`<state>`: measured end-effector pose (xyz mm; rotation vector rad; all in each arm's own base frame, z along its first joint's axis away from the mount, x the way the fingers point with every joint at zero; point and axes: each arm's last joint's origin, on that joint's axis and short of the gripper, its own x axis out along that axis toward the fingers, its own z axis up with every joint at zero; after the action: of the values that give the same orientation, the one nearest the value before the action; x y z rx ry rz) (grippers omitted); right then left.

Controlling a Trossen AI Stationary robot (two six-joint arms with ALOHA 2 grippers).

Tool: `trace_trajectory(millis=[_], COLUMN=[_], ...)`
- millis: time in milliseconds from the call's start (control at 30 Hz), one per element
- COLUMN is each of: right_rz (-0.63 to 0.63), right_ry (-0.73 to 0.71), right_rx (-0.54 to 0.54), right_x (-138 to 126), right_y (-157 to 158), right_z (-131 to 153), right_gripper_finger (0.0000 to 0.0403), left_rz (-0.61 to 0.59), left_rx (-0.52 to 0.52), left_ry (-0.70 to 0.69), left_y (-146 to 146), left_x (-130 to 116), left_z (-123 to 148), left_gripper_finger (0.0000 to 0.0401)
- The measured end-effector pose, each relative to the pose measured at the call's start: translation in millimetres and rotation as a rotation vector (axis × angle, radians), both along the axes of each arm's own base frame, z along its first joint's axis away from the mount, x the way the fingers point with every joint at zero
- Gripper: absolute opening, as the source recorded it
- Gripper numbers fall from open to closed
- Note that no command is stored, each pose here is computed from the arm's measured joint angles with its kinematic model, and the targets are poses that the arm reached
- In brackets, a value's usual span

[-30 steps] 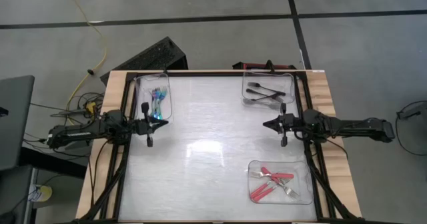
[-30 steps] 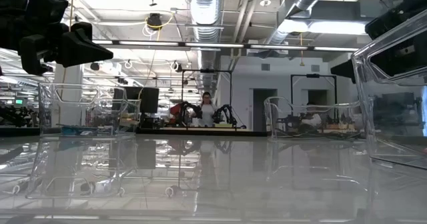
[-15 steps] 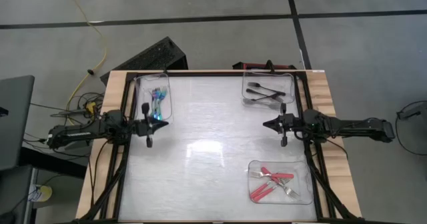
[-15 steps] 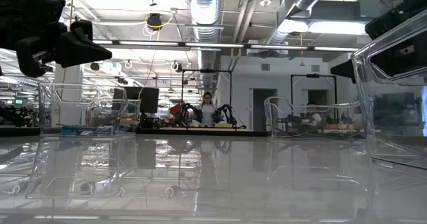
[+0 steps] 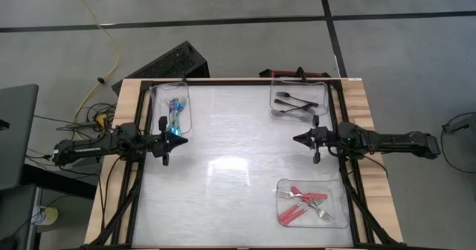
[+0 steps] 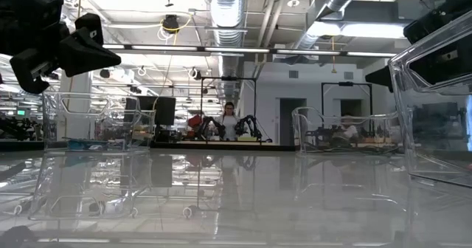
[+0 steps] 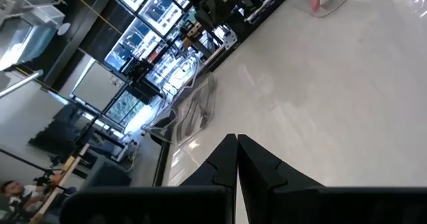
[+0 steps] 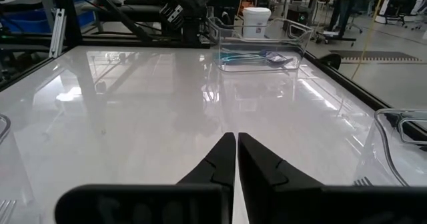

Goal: Sort silverware by color (type)
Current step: Return to Home Position

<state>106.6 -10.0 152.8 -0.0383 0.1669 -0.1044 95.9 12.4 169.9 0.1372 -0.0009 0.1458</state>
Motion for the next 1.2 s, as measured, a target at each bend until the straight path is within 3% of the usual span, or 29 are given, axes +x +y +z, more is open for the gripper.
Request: trace_trajectory(millis=[800,1200], right_rz=[0.000,0.000], right_ry=[0.000,0.000], right_rx=[0.000,0.000], right_x=[0.0,0.0], right_y=[0.0,0.0], right_z=[0.0,0.0], right_gripper_finger=[0.0044,0.0044], left_rz=[-0.025,-0.022], left_rx=[-0.268,-0.271], left_ry=[-0.119,-0.098], left_y=[-0.4,-0.3], left_x=[-0.3,-0.1], left_z=[7.6,5.5], left_gripper_finger=[0.0000,0.0000])
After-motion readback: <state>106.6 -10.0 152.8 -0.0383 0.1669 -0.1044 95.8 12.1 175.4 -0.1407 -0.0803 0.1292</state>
